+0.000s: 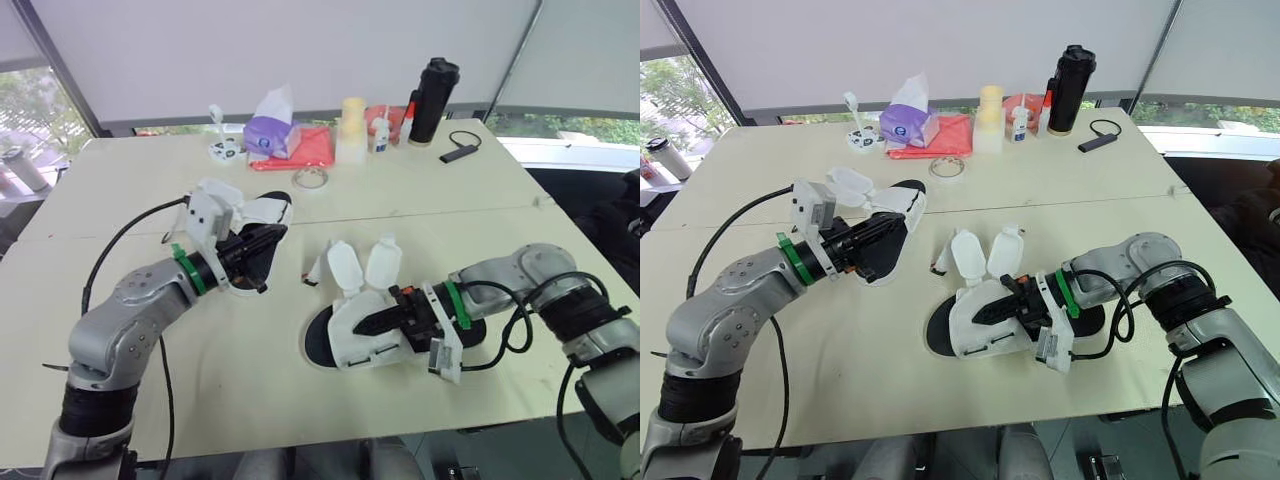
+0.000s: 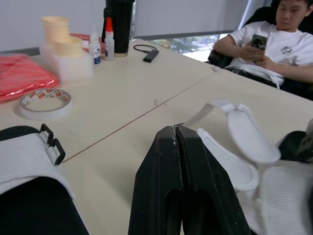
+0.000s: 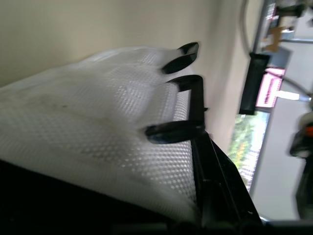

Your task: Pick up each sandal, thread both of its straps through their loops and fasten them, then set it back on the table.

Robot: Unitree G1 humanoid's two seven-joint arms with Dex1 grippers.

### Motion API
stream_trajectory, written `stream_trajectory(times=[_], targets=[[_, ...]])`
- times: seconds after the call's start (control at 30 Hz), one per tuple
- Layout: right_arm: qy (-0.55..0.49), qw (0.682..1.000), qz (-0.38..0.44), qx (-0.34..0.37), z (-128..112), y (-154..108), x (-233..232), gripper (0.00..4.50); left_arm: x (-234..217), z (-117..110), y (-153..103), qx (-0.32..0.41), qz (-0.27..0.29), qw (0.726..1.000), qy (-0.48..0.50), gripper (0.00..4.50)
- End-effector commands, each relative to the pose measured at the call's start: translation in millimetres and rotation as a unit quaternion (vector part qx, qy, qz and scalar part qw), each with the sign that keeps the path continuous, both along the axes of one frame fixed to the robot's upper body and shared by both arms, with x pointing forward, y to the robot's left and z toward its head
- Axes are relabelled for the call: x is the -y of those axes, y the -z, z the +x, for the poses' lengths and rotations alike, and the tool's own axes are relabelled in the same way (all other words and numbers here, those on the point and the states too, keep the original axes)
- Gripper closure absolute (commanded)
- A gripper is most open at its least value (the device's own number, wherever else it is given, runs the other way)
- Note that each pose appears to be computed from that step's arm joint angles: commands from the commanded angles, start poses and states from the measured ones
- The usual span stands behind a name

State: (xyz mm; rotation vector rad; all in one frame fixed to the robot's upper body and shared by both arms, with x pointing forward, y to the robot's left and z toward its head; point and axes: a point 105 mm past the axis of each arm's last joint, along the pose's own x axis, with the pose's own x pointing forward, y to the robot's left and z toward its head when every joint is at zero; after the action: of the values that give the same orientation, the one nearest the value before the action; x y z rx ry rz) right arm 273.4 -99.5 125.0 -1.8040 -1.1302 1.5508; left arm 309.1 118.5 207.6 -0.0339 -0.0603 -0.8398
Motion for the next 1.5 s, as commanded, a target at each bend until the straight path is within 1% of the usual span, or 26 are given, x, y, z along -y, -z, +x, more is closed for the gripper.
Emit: stream_trajectory(times=[0.03, 0.23, 0.37, 0.6, 0.83, 0.93, 0.97, 1.13, 1.17, 1.27, 1.33, 1.43, 1.5], targets=[[0.002, 0.999, 0.001, 0.039, 12.9, -14.2, -0.6, 4.48, 2.8, -4.6, -12.2, 0.033, -0.001, 0.999, 0.003, 4.50], [0.023, 0.997, -0.008, 0.070, 37.8, -21.2, 0.6, 4.48, 7.3, -3.6, -13.7, 0.036, -0.005, 0.999, 0.010, 4.50], [0.030, 0.996, -0.008, 0.084, 49.8, -23.7, 2.2, 4.48, 8.5, -2.8, -14.2, 0.037, -0.006, 0.999, 0.011, 4.50], [0.015, 0.996, -0.008, 0.091, 56.4, -16.6, 0.1, 4.48, 10.2, -2.3, -16.8, 0.043, -0.010, 0.999, 0.010, 4.50], [0.017, 0.996, 0.003, 0.090, 65.1, -19.4, -2.4, 4.48, 12.1, -2.0, -17.1, 0.041, -0.011, 0.999, 0.012, 4.50], [0.024, 0.997, 0.004, 0.074, 64.9, -16.1, -1.5, 3.37, 14.5, -3.7, -14.6, 0.040, -0.006, 0.999, 0.018, 4.50], [0.025, 0.997, 0.004, 0.070, 64.6, -15.4, -1.2, 2.93, 15.4, -4.6, -13.0, 0.038, -0.002, 0.999, 0.021, 4.50], [0.038, 0.998, -0.003, 0.058, 64.5, -15.1, 2.6, 0.35, 18.9, -8.7, -3.3, 0.032, 0.018, 0.999, 0.039, 4.50], [0.045, 0.997, -0.006, 0.055, 64.9, -15.4, 4.8, 0.11, 19.5, -9.4, -1.1, 0.031, 0.020, 0.998, 0.042, 4.50], [0.074, 0.997, -0.005, 0.031, 63.4, -19.5, 12.8, 0.11, 18.9, -10.7, 1.4, 0.022, 0.006, 0.998, 0.052, 4.50], [0.093, 0.995, 0.007, 0.018, 61.4, -26.1, 16.8, 0.11, 17.1, -12.1, 3.9, 0.015, 0.006, 0.998, 0.061, 4.50], [0.126, 0.992, 0.003, 0.001, 58.0, -30.6, 28.1, 0.11, 15.0, -14.5, 7.7, 0.009, 0.014, 0.997, 0.074, 4.50], [0.153, 0.988, 0.003, -0.011, 55.2, -35.4, 36.9, 0.11, 14.7, -16.0, 13.5, 0.004, 0.029, 0.996, 0.088, 4.50]])
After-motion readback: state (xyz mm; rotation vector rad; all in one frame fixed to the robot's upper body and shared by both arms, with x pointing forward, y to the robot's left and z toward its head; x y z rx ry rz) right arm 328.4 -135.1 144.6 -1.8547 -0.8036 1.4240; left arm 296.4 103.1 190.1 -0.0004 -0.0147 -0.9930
